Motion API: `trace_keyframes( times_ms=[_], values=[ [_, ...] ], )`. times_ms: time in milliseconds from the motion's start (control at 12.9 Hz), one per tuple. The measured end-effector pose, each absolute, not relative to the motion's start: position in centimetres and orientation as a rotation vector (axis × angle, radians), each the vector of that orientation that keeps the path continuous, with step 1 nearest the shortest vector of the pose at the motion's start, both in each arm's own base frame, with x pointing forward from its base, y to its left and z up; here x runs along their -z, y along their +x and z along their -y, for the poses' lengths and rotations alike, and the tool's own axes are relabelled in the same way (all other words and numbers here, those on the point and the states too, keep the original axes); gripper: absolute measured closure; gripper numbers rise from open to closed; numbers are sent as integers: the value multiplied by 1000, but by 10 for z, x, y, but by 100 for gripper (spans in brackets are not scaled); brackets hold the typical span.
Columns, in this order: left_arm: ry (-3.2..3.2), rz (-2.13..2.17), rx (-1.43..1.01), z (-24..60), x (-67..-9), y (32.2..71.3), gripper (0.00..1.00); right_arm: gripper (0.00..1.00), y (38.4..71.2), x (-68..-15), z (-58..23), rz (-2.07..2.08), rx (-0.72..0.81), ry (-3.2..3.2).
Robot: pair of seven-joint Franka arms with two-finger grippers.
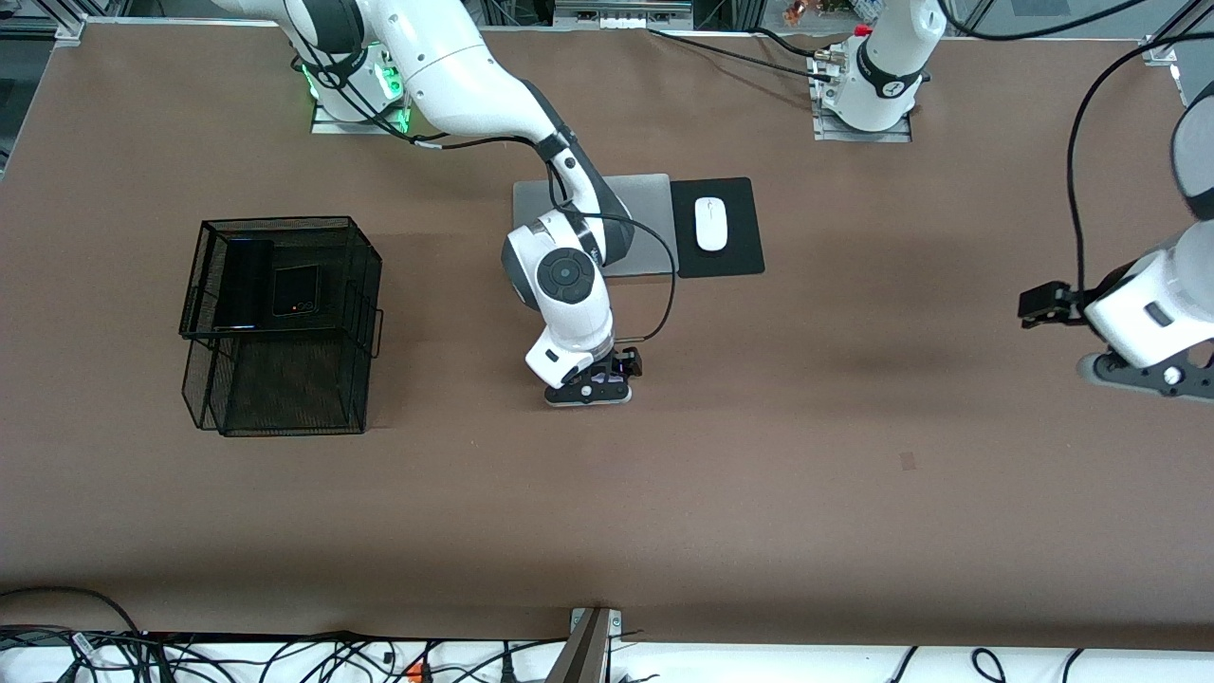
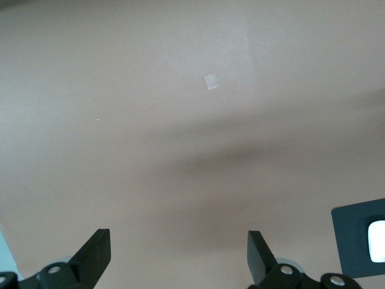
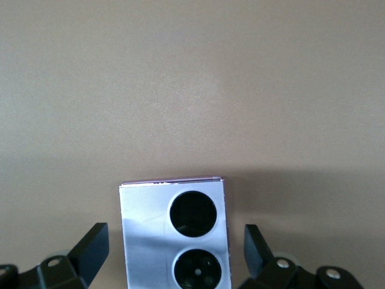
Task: Place phones with both arms
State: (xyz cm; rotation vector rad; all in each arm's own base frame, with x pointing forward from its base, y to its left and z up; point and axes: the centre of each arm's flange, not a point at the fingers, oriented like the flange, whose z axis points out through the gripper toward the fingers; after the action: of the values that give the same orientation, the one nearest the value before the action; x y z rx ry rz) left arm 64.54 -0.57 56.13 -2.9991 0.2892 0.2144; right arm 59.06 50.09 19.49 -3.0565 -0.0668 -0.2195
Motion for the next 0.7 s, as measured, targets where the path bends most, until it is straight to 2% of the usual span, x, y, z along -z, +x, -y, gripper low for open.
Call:
trace_keyframes(
  times_ms=[697],
  values=[
    [-3009, -353, -54, 47, -592, 583, 0, 0, 583, -173, -508, 95, 235, -3064]
  ],
)
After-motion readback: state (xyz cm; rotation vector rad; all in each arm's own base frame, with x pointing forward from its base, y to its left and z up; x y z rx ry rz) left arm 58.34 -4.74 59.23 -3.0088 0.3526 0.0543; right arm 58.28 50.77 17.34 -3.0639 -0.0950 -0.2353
